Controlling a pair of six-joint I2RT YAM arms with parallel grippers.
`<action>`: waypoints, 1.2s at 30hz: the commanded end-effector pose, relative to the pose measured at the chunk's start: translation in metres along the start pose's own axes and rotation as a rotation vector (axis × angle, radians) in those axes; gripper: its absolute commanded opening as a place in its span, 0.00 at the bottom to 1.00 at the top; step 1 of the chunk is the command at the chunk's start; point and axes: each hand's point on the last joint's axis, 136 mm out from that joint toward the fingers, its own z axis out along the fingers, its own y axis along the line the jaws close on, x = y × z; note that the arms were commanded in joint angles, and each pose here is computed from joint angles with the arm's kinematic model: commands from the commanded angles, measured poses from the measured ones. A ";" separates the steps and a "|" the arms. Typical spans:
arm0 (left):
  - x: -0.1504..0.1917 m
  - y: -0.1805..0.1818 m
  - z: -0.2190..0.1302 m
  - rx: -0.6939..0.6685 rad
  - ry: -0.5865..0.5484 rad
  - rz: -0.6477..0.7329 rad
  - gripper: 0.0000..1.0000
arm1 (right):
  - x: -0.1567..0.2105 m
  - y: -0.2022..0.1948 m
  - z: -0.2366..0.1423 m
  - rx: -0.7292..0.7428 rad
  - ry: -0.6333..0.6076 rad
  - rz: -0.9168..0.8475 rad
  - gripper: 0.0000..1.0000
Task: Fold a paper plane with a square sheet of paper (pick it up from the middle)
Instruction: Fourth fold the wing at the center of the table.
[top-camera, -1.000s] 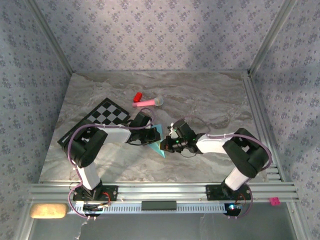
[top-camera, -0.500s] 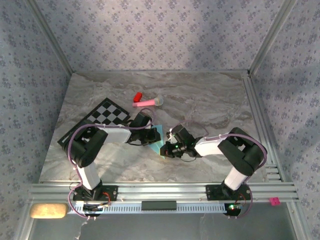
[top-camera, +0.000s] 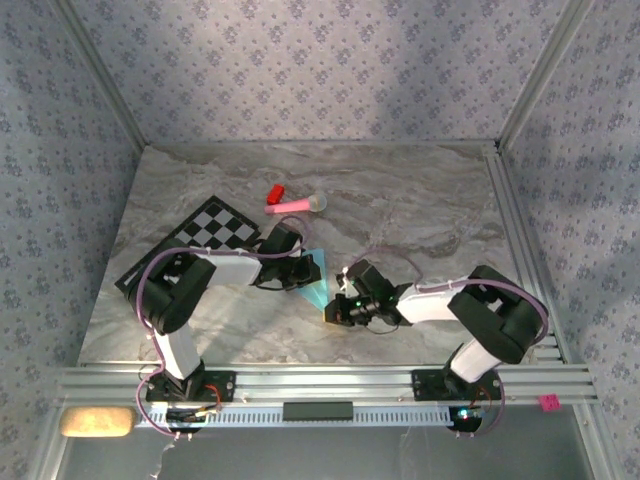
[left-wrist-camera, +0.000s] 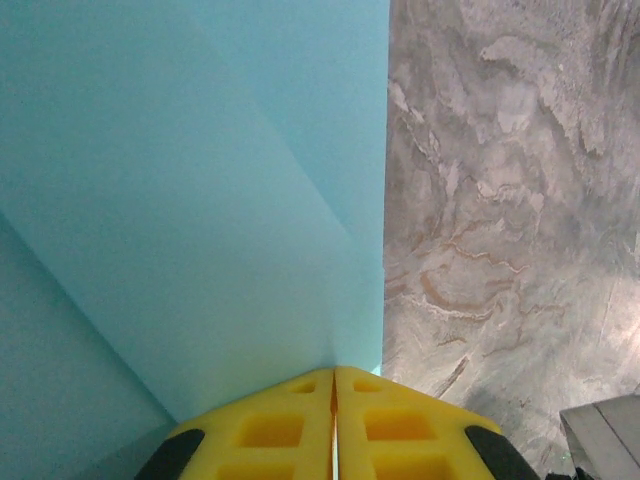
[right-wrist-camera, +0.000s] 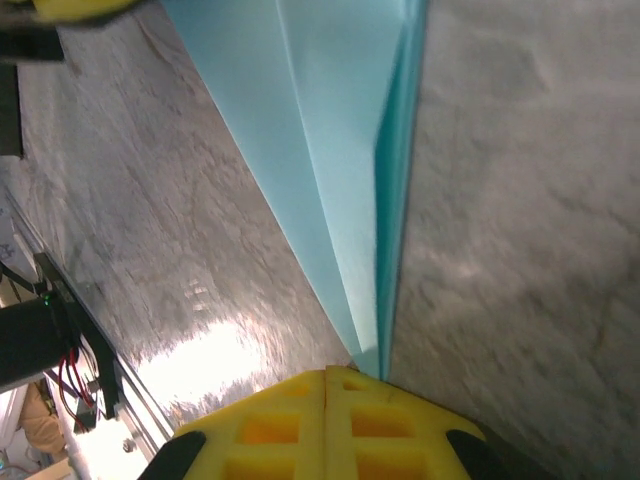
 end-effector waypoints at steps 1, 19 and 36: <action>0.002 0.024 0.004 -0.066 -0.006 -0.039 0.11 | 0.009 -0.004 -0.013 0.041 0.009 0.032 0.01; 0.003 0.020 0.005 -0.052 -0.013 -0.045 0.10 | -0.074 0.024 0.000 0.034 -0.106 0.068 0.00; 0.000 0.014 0.003 -0.039 -0.018 -0.028 0.11 | -0.043 -0.034 0.018 0.142 -0.034 0.174 0.00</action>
